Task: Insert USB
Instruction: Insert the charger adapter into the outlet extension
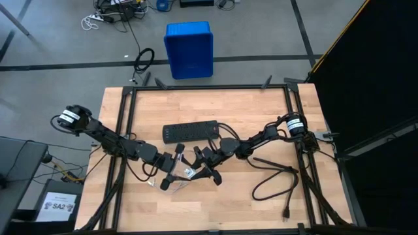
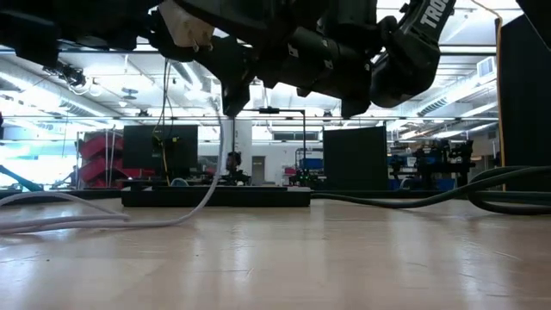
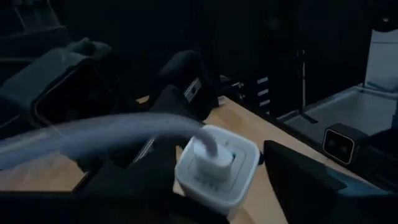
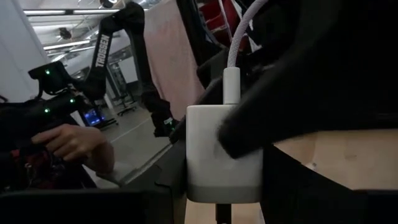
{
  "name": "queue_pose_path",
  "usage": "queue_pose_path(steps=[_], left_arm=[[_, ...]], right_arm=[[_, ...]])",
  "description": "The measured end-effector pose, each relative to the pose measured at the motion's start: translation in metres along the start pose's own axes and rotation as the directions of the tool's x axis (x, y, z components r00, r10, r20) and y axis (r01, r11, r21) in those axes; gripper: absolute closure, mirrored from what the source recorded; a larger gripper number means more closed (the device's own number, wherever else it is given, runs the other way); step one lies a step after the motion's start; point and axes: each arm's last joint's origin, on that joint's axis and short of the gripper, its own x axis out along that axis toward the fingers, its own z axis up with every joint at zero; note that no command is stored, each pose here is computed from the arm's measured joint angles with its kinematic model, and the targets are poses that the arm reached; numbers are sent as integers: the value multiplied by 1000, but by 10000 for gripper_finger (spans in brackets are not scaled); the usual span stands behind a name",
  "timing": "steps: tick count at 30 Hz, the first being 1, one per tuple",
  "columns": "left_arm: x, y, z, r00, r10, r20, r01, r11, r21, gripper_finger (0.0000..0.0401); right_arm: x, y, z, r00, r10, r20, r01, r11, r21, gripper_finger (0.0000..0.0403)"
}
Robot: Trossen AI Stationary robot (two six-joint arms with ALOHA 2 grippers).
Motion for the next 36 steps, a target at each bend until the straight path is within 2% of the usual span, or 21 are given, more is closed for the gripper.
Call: queue_pose_path(steps=[5, 16, 18, 23, 26, 30, 33, 36], left_arm=[[0, -1, 0, 1000, -22, -6, 22, 999, 33, 259], [0, -1, -3, 999, -18, -40, 20, 999, 42, 259], [0, -1, -4, 999, -12, -48, 14, 999, 39, 259], [-6, -2, -6, 993, -31, -115, 34, 999, 29, 273], [-12, -1, -3, 989, -37, -141, 41, 999, 20, 273], [-21, 2, 0, 980, -26, -197, 29, 1000, 11, 273], [-29, 7, 2, 971, -1, -239, 4, 1000, 14, 273], [-36, 13, 3, 936, 56, -346, -49, 998, 28, 273]], right_arm=[[0, 0, -1, 1000, 21, -17, -21, 1000, 19, 292], [-2, -4, -1, 1000, 14, -20, -14, 1000, 26, 292], [-2, -5, -1, 999, 26, -30, -25, 999, 33, 263], [-5, -12, -3, 997, 20, -69, -14, 996, 90, 132], [-8, -19, -6, 993, -10, -116, 24, 993, 118, 85], [-14, -29, -6, 989, -42, -143, 62, 989, 135, 64], [-18, -38, -4, 987, -66, -150, 87, 986, 140, 68], [-24, -47, -3, 980, -98, -171, 125, 980, 153, 81]])
